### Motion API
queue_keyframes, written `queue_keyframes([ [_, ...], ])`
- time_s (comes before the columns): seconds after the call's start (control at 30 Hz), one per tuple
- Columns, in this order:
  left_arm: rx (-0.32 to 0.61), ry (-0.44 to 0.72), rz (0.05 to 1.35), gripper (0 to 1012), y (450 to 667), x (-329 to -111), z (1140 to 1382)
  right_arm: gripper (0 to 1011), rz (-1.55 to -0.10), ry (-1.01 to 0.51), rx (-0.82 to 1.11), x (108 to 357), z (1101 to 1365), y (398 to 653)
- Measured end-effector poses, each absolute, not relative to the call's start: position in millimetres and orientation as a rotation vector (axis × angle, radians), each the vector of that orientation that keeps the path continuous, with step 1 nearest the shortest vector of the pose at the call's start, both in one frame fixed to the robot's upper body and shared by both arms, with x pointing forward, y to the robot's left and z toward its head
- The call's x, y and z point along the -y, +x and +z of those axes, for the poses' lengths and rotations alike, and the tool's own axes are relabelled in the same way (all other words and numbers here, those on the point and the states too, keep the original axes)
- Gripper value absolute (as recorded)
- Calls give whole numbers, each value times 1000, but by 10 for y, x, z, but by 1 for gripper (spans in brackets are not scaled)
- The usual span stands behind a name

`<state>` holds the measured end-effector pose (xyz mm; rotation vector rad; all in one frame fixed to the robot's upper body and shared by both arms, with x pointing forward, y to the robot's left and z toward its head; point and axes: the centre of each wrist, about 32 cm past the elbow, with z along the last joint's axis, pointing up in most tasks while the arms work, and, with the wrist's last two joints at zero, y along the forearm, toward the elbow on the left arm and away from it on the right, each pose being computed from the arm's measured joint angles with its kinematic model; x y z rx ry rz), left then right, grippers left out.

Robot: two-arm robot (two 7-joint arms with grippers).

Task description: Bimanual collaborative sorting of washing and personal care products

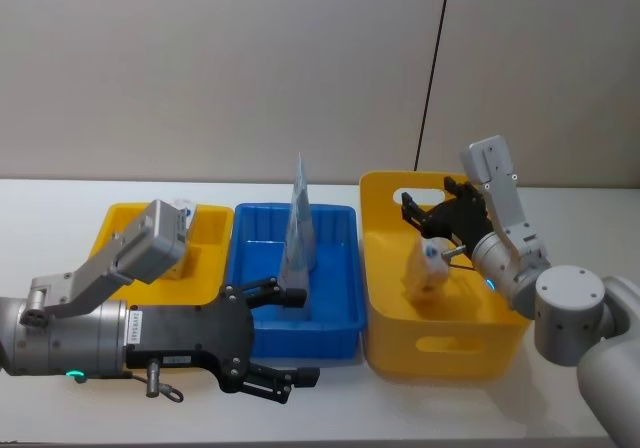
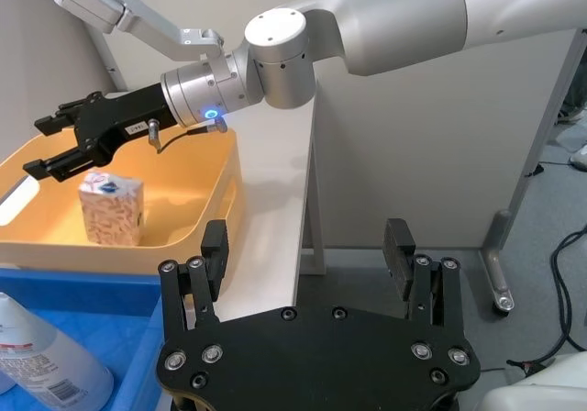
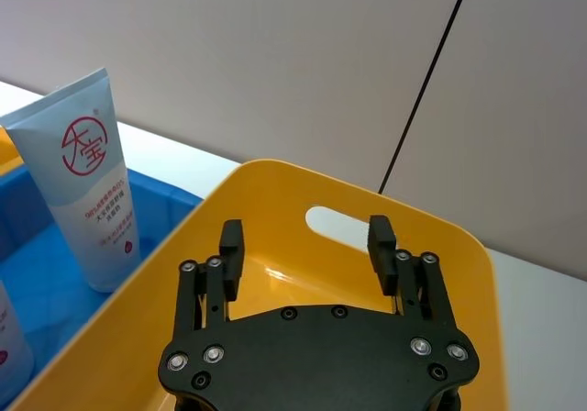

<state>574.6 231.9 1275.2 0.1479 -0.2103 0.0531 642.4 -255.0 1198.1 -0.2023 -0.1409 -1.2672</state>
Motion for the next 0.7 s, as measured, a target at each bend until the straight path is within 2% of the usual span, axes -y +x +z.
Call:
queue_keyframes([
  [0.2,210,148,53,1001,5746,-2319,12752,951,-1267,-192,144,2543,12000,6411],
  [0.3,210,148,53,1001,5746,-2318,12752,1004,-1265,-184,148,2535,12022,6399],
  [0.7,210,148,53,1001,5746,-2319,12752,1004,-1225,-129,165,2512,12150,6245],
])
